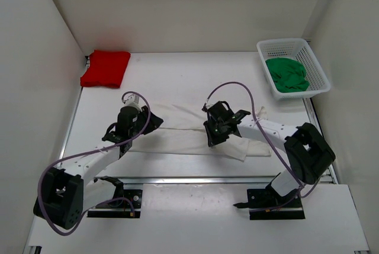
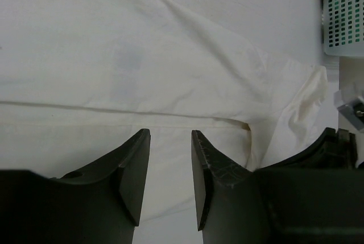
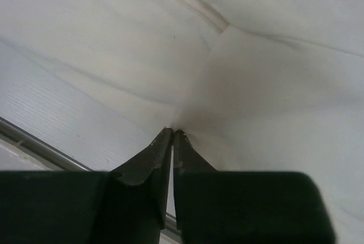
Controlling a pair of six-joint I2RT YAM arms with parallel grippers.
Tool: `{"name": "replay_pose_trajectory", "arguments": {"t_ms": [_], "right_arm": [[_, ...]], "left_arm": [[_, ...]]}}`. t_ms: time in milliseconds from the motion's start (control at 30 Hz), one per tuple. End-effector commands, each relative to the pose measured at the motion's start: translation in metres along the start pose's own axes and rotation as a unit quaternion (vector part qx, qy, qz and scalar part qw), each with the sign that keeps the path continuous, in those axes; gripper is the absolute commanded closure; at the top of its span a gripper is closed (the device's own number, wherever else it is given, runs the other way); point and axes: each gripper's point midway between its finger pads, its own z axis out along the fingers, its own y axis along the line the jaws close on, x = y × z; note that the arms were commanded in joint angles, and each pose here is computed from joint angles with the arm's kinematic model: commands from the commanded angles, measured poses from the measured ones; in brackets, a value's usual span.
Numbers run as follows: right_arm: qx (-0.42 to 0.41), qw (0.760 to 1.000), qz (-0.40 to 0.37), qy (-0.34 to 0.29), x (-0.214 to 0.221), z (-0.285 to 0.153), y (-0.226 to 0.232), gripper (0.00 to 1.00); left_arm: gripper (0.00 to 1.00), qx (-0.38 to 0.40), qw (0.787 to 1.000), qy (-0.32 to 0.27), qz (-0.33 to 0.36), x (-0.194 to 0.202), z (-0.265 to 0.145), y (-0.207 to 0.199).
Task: Fold and stack the t-shirts
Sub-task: Fold the other side of the tshirt into a rectangle
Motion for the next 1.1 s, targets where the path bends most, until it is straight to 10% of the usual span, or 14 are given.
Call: {"name": "replay_pose_trajectory", "arguments": {"t_ms": [0, 267, 533, 1067], "right_arm": [[-0.018, 1.000, -0.004, 0.002, -0.004, 0.007, 0.013, 0.91], [-0.012, 0.995, 0.035, -0.092, -0.043, -0.039, -0.011, 0.72], [0.097, 0.939, 0.212, -0.252, -0.085, -0.092, -0.146, 0.81], [0.286, 0.924, 0.203, -0.155, -0.069, -0.078, -0.209, 0.64]], "left_arm": [[0.54, 0.015, 1.000, -0.010, -0.003, -0.008, -0.006, -0.006], [0.54, 0.024, 1.000, -0.010, -0.002, -0.006, -0.005, -0.011], [0.53, 0.040, 0.999, 0.019, 0.014, -0.002, 0.029, -0.044], [0.55, 0.006, 0.993, 0.047, -0.109, -0.014, 0.086, 0.013]]}}
